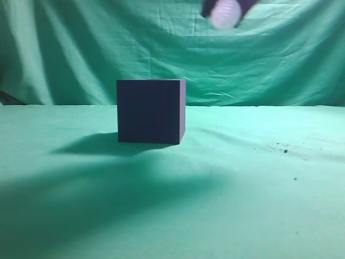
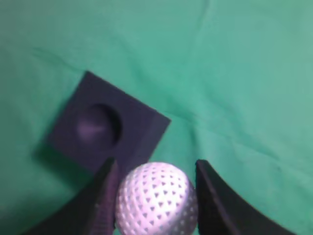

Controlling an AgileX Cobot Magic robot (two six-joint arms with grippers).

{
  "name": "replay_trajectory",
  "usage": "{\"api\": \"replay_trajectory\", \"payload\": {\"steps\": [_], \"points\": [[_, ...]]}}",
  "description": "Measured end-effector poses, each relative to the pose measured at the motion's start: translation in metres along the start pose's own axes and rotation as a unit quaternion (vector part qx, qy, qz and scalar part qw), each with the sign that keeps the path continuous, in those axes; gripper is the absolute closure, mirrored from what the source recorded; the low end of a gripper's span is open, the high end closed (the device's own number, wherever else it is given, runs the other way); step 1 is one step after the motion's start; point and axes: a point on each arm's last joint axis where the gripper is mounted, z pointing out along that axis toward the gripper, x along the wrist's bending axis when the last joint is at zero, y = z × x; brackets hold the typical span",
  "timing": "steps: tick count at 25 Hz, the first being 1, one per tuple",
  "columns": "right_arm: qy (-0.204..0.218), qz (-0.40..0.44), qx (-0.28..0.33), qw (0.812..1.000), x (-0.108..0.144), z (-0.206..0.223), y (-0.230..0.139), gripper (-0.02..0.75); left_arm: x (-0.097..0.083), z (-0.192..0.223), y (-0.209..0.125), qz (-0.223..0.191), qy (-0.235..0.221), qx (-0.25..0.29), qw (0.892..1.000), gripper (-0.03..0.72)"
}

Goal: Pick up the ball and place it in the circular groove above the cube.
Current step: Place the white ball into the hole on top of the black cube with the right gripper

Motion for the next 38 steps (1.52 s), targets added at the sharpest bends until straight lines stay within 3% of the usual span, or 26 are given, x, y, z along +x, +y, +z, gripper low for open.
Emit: {"api": "replay_trajectory", "payload": {"steps": [4,9,17,24,30,35,38], "points": [[0.041,-0.08,-0.008,0.996,0.038,0.002,0.001,0.417,0.0,0.0,0.0,0.0,0.0,0.0,1.0,0.688],[0.041,-0.151,0.012,0.988,0.073,0.029,0.002,0.417,0.0,0.0,0.0,0.0,0.0,0.0,1.0,0.688],[0.013,-0.175,0.052,0.983,0.073,0.072,0.013,0.417,0.0,0.0,0.0,0.0,0.0,0.0,1.0,0.688],[0.005,-0.18,0.052,0.982,0.071,0.085,0.013,0.417,0.0,0.0,0.0,0.0,0.0,0.0,1.0,0.688],[-0.014,-0.198,0.04,0.979,0.068,0.086,0.017,0.203,0.0,0.0,0.0,0.0,0.0,0.0,1.0,0.688],[-0.014,-0.193,0.04,0.98,0.071,0.078,0.023,0.211,0.0,0.0,0.0,0.0,0.0,0.0,1.0,0.688],[-0.015,-0.178,0.053,0.983,0.075,0.061,0.032,0.398,0.0,0.0,0.0,0.0,0.0,0.0,1.0,0.688]]}}
